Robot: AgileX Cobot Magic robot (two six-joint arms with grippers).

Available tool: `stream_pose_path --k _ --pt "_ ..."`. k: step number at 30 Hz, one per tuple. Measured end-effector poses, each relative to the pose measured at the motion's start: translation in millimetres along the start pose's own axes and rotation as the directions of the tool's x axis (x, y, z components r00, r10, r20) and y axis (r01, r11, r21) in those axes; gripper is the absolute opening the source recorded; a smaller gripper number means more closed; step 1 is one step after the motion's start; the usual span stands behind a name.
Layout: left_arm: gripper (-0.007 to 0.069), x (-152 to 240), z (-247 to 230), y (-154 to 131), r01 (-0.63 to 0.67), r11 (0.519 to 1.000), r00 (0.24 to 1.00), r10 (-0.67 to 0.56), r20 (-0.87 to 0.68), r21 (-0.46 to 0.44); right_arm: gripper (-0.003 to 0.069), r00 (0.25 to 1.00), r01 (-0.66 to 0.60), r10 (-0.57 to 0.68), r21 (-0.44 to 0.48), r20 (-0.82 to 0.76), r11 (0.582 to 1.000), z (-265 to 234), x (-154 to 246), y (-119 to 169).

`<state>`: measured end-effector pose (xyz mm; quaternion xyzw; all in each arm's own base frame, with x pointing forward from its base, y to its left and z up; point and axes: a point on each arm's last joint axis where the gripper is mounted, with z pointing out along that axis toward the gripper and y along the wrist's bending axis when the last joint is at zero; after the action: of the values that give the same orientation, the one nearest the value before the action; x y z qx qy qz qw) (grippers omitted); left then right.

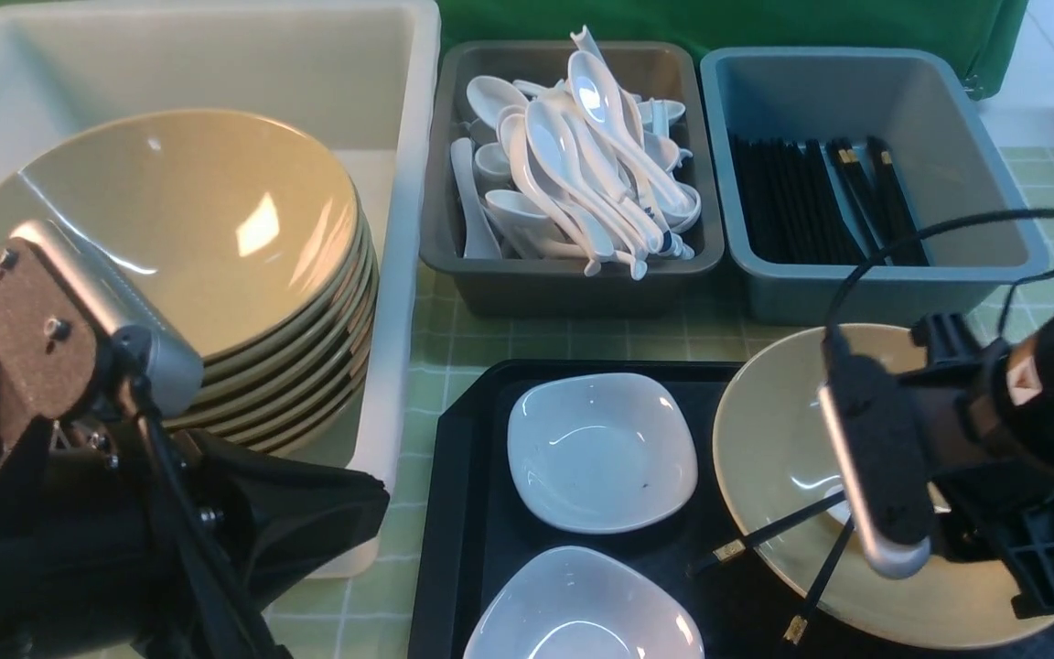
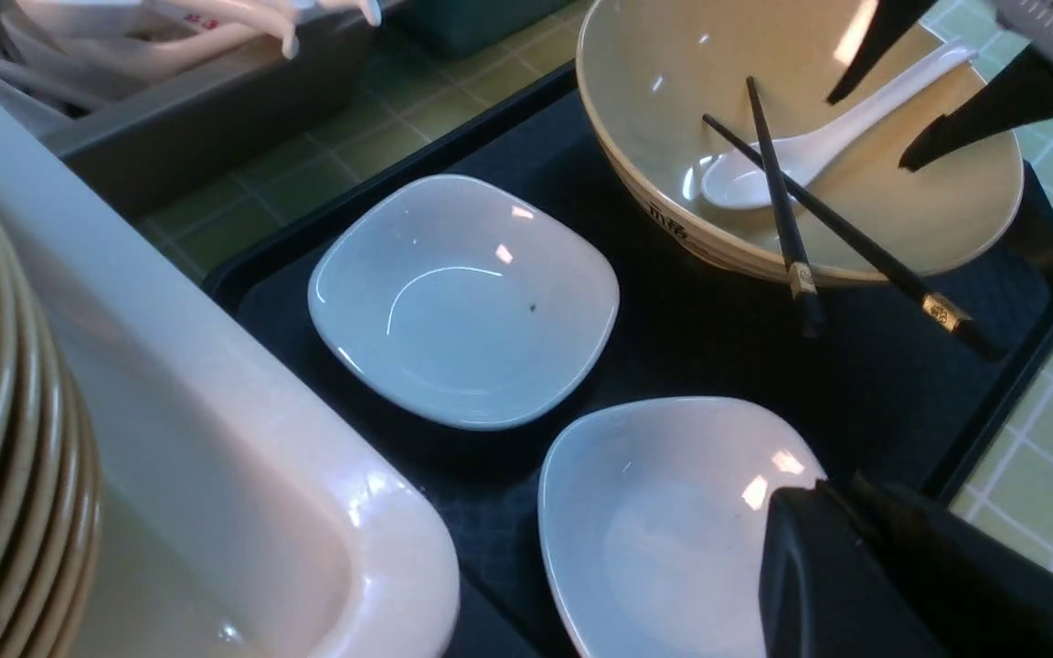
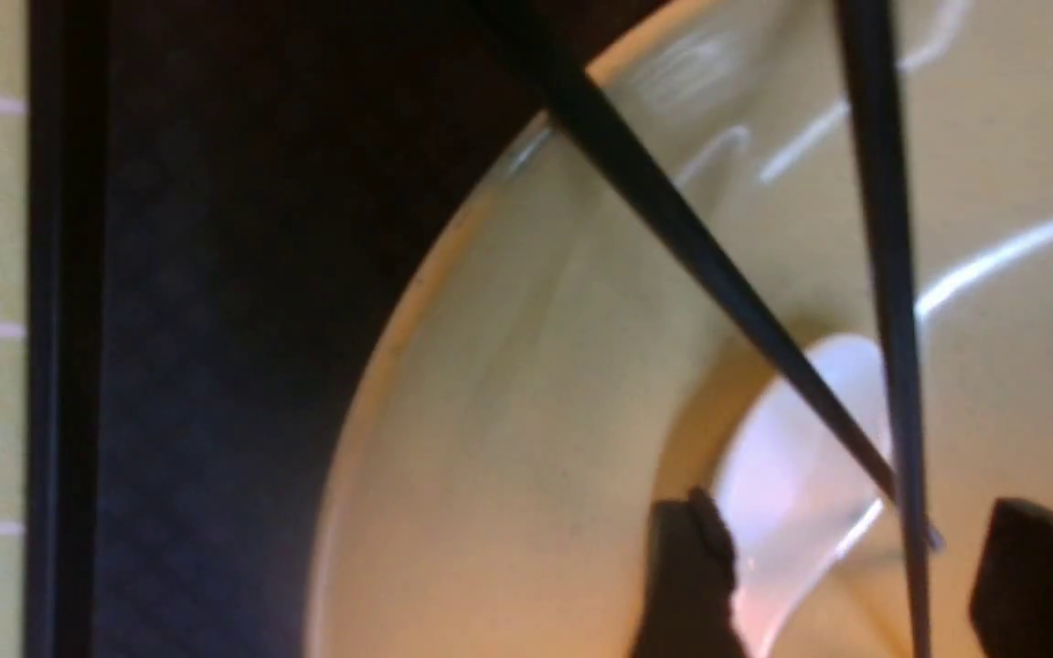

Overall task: On green table put chopsticks spoon bowls plates into blue grey white boxes.
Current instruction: 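Move the grippers toward the tableware on the black tray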

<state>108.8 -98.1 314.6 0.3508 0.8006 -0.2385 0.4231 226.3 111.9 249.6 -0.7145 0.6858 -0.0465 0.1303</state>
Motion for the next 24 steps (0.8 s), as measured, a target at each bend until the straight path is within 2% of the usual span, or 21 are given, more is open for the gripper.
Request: stream_pose_path --k 5,15,17,19,20,21,22,23,24 --pt "-0.0001 0.6 0.0 -0.6 0.002 1.0 1.0 -0.001 -0.006 0.006 0.0482 0.999 0.043 -0.043 -0.023 0.004 0.999 20.4 -4.2 -6.7" --pt "-0.0001 -0.5 -0.1 -3.6 0.045 0.998 0.999 -0.045 0.004 0.04 0.0478 0.999 0.046 -0.047 -0.049 -0.005 0.998 55.8 -8.4 -16.3" --pt "-0.0001 -0.7 -0.1 -4.1 0.051 0.998 0.999 -0.051 0.005 0.047 0.0448 0.999 0.042 -0.042 -0.054 -0.008 0.998 55.8 -8.7 -17.0" --pt "-0.0001 -1.1 -0.1 -4.6 0.06 0.997 0.998 -0.06 0.009 0.051 0.037 0.999 0.039 -0.039 -0.061 -0.01 0.997 51.9 -10.2 -20.2" --pt "-0.0001 -1.3 -0.1 -4.9 0.065 0.996 0.998 -0.065 0.011 0.054 0.0292 0.999 0.039 -0.04 -0.061 -0.01 0.997 47.2 -11.9 -24.0" --pt "-0.0001 -1.3 -0.1 -4.9 0.065 0.996 0.998 -0.066 0.011 0.055 0.0255 0.999 0.039 -0.04 -0.06 -0.009 0.997 45.9 -12.4 -25.0" --pt "-0.0001 -1.4 -0.1 -5.0 0.067 0.996 0.998 -0.068 0.012 0.056 0.016 0.999 0.039 -0.04 -0.055 -0.006 0.998 41.0 -14.4 -29.2" --pt "-0.0001 -1.4 -0.1 -5.0 0.067 0.996 0.998 -0.068 0.012 0.056 0.0096 0.999 0.039 -0.04 -0.049 -0.004 0.998 38.2 -15.5 -31.8" --pt "-0.0001 -1.4 -0.1 -5.0 0.067 0.996 0.998 -0.068 0.012 0.056 0.0078 0.999 0.039 -0.039 -0.046 -0.002 0.998 36.2 -16.3 -33.4"
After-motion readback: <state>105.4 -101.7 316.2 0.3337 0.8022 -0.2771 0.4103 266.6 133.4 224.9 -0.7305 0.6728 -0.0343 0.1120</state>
